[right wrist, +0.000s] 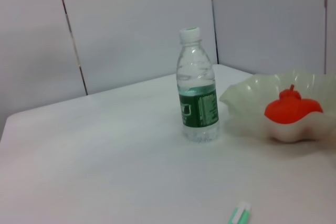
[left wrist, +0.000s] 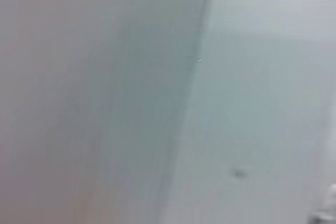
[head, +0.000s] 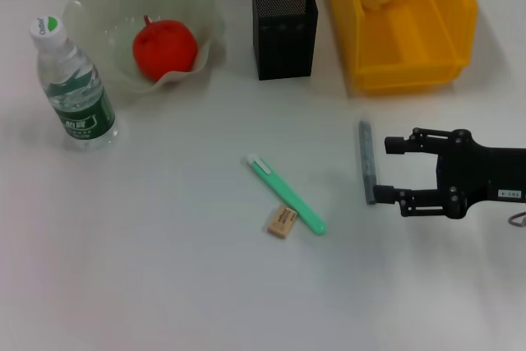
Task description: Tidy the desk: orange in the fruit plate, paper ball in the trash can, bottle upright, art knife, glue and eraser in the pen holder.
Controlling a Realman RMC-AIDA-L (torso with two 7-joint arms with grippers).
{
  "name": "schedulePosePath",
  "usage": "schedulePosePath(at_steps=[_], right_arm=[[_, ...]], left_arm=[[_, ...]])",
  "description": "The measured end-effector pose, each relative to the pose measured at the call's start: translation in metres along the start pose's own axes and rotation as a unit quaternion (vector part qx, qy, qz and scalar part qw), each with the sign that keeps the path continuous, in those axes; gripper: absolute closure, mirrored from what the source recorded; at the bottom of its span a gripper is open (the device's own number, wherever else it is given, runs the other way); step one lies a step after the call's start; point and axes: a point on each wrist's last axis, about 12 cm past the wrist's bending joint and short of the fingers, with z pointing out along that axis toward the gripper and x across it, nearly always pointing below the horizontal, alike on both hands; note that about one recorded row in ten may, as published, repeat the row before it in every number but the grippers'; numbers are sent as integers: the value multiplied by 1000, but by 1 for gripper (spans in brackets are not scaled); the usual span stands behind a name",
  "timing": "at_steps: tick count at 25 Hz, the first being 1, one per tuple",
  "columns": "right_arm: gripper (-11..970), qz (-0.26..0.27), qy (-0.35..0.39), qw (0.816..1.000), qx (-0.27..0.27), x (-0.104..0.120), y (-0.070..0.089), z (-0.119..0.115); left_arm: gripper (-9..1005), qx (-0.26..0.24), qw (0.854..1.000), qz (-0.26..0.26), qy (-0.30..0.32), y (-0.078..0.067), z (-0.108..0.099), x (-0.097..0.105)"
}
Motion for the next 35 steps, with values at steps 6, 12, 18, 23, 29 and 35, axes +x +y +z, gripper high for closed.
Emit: schedulePosePath(at_steps=[6, 12, 18, 23, 29, 35], right_arm=[[170, 7, -16, 1000, -1, -8, -3, 0], [170, 27, -20, 999, -16, -23, -9, 5], [169, 80, 22, 996, -39, -62, -19, 21], [170, 114, 143, 983, -30, -115, -23, 52], [173, 109, 321, 940, 27, -178, -17, 114], [177, 101, 395, 911, 55, -194, -12, 155]], left_arm=[[269, 110, 994, 14, 13, -27, 23, 60], [261, 111, 990, -9, 88, -35, 38, 123], [253, 87, 987, 2, 136, -41, 38, 166], [196, 71, 987, 12, 147, -47, 32, 186], [154, 70, 987, 32, 142, -56, 27, 200], [154, 68, 987, 40, 138, -58, 27, 202]])
